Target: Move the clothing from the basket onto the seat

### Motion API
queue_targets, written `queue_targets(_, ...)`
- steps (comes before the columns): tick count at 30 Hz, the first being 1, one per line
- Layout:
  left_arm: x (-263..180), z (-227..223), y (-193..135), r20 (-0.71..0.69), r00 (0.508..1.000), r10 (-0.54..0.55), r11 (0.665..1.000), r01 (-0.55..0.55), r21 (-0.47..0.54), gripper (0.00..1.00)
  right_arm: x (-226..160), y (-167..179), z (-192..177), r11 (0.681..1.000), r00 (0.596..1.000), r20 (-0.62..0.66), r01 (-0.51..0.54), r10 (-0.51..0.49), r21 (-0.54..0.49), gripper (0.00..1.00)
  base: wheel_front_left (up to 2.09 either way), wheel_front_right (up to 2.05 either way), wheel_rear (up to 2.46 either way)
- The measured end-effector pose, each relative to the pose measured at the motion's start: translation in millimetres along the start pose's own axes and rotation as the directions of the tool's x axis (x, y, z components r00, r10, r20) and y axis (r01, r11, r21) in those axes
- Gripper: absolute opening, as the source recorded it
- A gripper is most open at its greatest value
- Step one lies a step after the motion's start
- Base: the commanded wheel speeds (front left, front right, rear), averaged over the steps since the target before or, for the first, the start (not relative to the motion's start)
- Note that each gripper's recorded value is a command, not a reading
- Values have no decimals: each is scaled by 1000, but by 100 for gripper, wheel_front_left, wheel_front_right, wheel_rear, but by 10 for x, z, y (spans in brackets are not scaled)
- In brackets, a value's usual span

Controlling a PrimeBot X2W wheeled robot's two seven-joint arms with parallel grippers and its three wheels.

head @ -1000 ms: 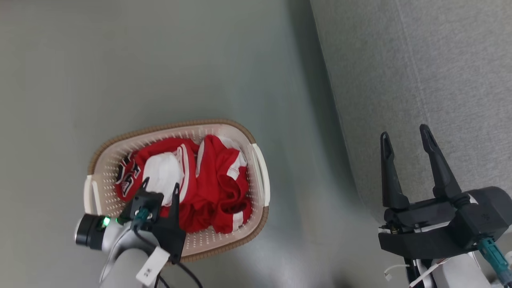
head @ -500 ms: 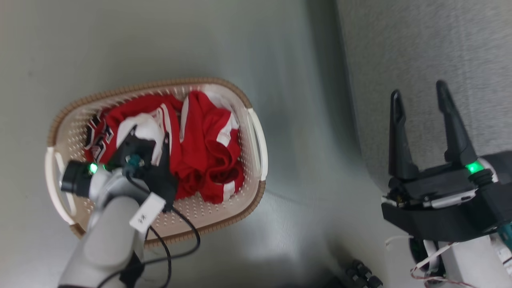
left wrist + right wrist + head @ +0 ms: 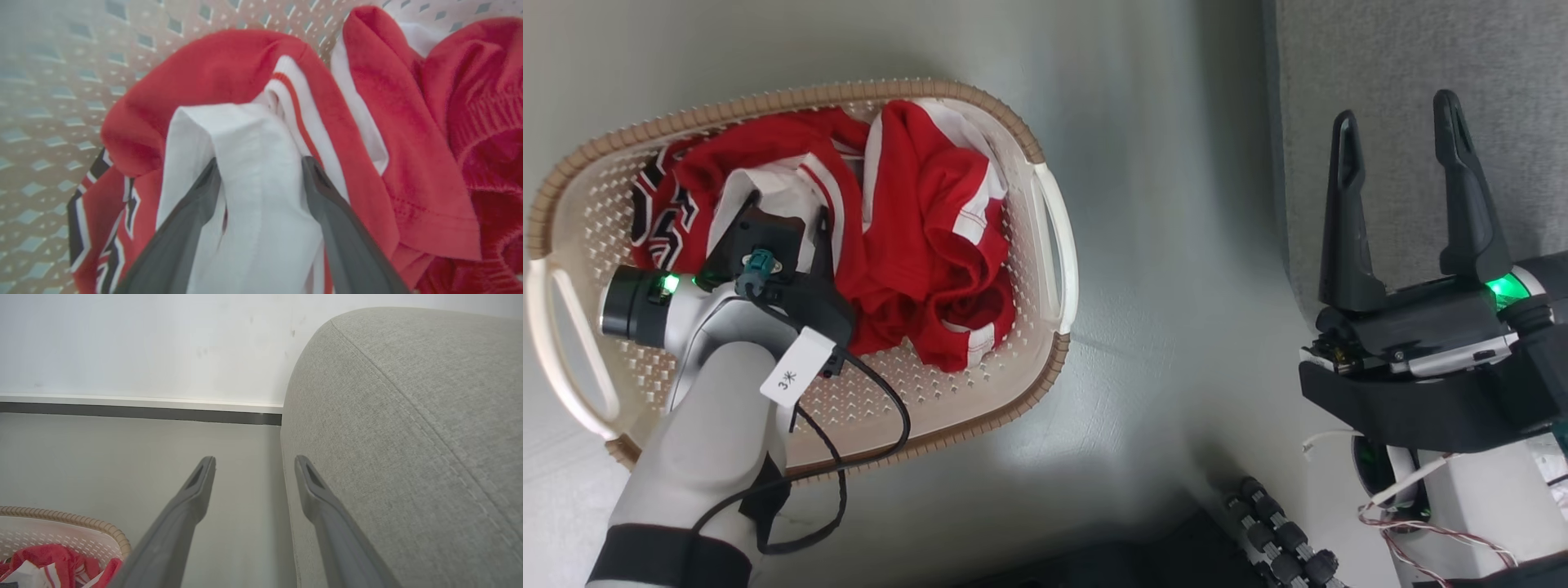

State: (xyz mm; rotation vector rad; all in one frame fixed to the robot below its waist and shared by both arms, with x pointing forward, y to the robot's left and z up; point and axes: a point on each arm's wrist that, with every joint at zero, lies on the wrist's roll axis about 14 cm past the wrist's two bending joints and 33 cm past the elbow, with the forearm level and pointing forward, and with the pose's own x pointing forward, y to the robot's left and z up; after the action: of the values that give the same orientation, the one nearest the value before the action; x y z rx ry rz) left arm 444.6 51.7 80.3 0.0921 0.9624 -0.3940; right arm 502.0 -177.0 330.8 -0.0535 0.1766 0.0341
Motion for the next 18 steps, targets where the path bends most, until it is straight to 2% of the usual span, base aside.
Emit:
queue_targets(3, 38, -90, -8, -19, 1000, -5, 1000, 5, 11, 100, 2, 18, -92, 1000, 1000, -23, 0, 0, 5, 100, 0, 0, 0)
queue_targets(4, 42, -113, -20, -26, 1000, -8, 1000, 9, 15, 78, 0, 18, -100, 1000, 1000, -26, 2, -2, 6, 100, 0, 0, 0)
queue_targets(5, 45, -131, -32, -31, 999, -11, 1000, 12, 20, 48, 4, 9, -95, 1000, 1000, -25, 4, -4, 4, 100, 0, 0, 0)
queue_targets(6, 47, -135, -50, -30, 999, -16, 1000, 17, 23, 36, 9, -6, -90, 1000, 1000, -23, 7, -7, 0, 100, 0, 0, 0)
queue_targets(7, 49, -137, -61, -32, 999, -19, 999, 20, 26, 7, 12, -14, -86, 1000, 1000, -23, 7, -7, -2, 100, 0, 0, 0)
queue_targets(8, 51, -123, -78, -25, 999, -23, 999, 24, 30, 0, 10, -22, -92, 1000, 1000, -26, 9, -9, -4, 100, 0, 0, 0)
queue_targets(13, 7, -43, -97, 7, 1000, -28, 999, 27, 43, 0, -18, -50, -101, 1000, 999, -41, 18, -19, -8, 100, 0, 0, 0)
queue_targets(18, -116, 200, -210, 82, 995, -55, 998, 54, 13, 0, -12, -82, -6, 1000, 999, -33, 26, -26, -10, 100, 0, 0, 0)
